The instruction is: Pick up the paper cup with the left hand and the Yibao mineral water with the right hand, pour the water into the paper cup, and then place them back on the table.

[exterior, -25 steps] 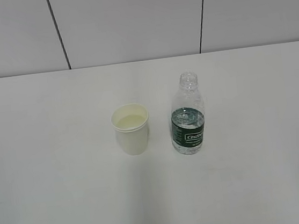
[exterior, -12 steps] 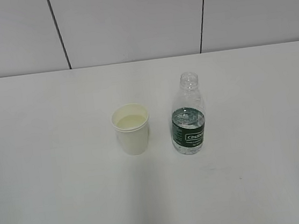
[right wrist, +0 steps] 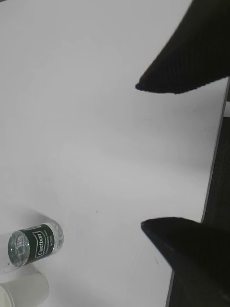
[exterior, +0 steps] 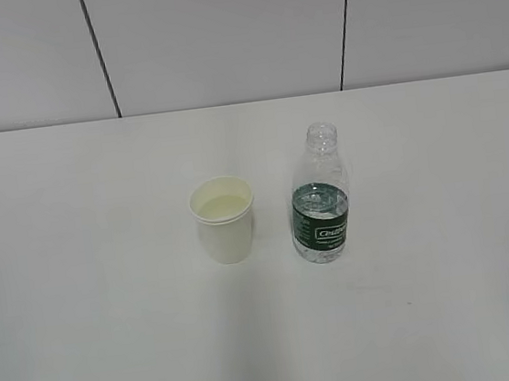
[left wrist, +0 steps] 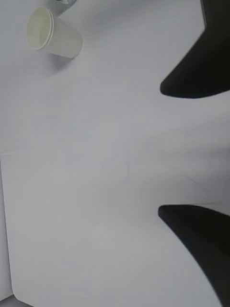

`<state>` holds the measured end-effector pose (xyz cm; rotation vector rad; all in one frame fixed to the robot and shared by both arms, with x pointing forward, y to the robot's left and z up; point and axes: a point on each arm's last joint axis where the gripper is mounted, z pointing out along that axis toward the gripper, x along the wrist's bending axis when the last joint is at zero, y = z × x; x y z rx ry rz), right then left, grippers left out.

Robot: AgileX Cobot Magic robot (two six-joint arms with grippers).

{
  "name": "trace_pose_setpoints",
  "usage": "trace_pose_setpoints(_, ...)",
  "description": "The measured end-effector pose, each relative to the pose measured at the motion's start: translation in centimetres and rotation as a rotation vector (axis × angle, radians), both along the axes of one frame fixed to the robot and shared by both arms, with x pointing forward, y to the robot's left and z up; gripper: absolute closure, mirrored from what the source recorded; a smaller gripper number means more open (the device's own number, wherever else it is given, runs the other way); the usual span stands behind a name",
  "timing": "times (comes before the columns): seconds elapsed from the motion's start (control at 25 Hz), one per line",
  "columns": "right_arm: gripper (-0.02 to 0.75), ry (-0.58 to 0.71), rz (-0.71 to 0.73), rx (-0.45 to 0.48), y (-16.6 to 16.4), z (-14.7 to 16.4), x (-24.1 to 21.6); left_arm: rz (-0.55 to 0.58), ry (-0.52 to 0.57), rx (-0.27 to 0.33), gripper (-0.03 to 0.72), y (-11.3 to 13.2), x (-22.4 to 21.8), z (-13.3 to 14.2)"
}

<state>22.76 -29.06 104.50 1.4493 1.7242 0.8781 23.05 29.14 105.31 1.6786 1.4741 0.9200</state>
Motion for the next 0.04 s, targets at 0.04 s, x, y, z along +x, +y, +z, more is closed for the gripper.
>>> trace_pose_setpoints(0.04, 0.145, 0.0, 0.0, 0.0, 0.0, 0.0, 0.0, 0.0, 0.0, 0.0, 0.22, 0.0, 0.0, 0.0)
